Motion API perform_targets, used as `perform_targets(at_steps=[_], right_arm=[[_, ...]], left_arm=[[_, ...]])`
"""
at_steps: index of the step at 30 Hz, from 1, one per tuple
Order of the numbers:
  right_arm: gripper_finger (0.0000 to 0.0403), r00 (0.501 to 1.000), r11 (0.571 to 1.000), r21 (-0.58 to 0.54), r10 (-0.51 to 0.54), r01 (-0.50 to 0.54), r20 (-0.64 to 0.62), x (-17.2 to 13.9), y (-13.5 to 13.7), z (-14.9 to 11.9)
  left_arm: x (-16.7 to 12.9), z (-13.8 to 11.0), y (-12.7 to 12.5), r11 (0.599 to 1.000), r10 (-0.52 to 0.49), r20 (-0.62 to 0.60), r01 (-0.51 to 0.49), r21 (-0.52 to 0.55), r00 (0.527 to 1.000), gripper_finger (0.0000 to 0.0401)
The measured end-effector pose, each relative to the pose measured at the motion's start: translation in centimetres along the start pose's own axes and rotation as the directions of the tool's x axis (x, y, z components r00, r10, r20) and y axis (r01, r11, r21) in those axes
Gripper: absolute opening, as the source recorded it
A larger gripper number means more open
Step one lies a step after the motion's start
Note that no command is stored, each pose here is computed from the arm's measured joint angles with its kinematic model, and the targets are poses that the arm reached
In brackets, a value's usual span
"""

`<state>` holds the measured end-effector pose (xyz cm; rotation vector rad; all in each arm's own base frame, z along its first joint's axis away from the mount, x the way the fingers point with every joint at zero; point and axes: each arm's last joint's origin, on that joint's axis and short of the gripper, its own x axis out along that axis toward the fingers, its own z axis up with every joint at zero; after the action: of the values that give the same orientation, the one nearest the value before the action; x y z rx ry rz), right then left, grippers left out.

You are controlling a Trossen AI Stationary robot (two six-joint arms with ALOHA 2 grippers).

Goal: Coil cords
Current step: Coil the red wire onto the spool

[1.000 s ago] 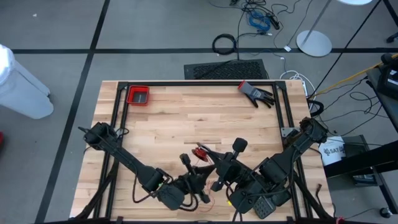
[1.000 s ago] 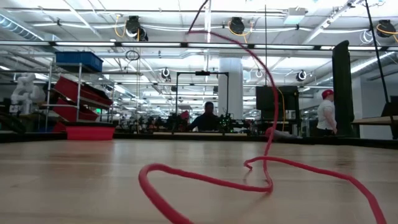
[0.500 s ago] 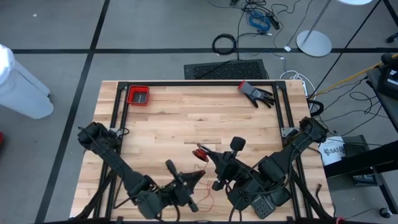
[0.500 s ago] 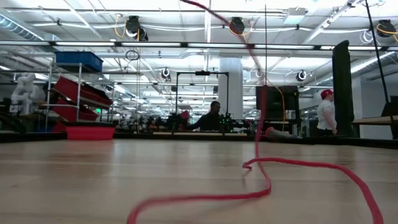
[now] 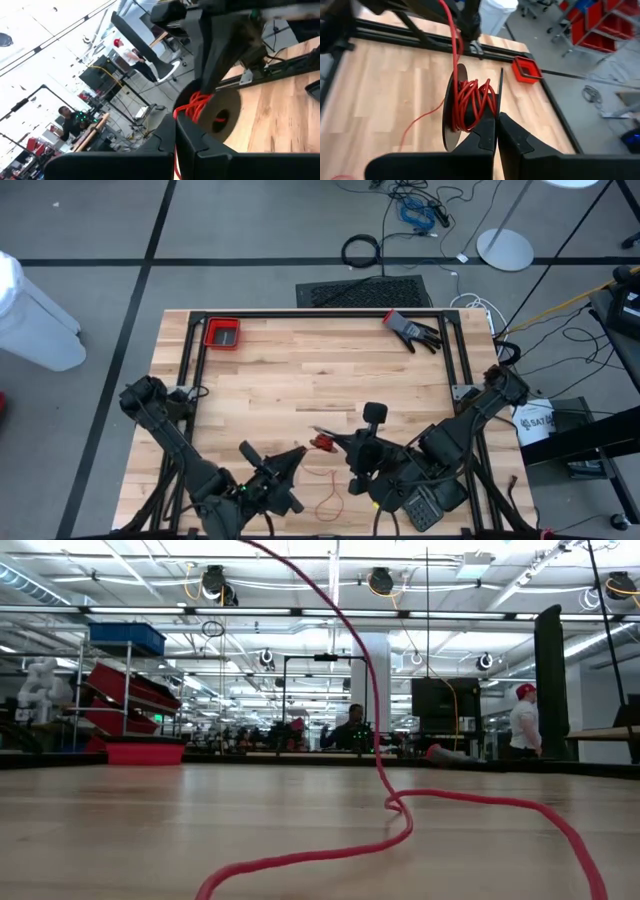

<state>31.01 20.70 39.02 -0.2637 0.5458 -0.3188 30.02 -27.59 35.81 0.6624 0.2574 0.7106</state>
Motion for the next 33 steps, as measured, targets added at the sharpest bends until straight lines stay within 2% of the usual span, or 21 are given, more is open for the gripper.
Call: perform_targets(at_steps=[5,12,17,21,25,30,33], right_arm=[[0.0,0.996,0.997,0.018,0.071,-0.072,0.046,-1.6,0.4,0.4],[0.0,0.974,0.989,0.018,0.144,-0.149,0.174,-4.2,1.4,1.5],[0.0,0.968,0.994,0.005,0.104,-0.108,0.23,-5.5,2.0,1.6],[0.0,0.967,0.998,0.008,0.062,-0.066,0.248,-6.2,2.0,1.5],[0.0,0.962,0.997,0.009,0.077,-0.082,0.263,-7.3,1.9,1.5],[0.0,0.955,0.996,0.012,0.079,-0.086,0.286,-8.8,2.0,1.3],[0.0,0.95,0.997,0.013,0.065,-0.072,0.305,-10.0,2.1,1.1]], left_arm=[[0.0,0.0,0.0,1.0,0.002,-0.001,-0.002,0.006,1.0,0.0001],[0.0,0.0,-0.1,1.0,-0.027,0.021,0.027,0.017,0.999,0.0001],[-0.3,0.1,-0.5,0.994,-0.109,0.083,0.106,0.035,0.991,0.0007],[-0.5,0.1,-0.5,0.991,-0.131,0.1,0.13,0.019,0.986,0.0034],[-0.5,0.1,-0.6,0.987,-0.159,0.12,0.16,-0.003,0.98,0.0061],[-0.6,0.3,-1.1,0.957,-0.28,0.207,0.29,-0.023,0.938,0.0076],[-0.7,0.2,-1.4,0.934,-0.35,0.241,0.356,0.022,0.905,0.0083]])
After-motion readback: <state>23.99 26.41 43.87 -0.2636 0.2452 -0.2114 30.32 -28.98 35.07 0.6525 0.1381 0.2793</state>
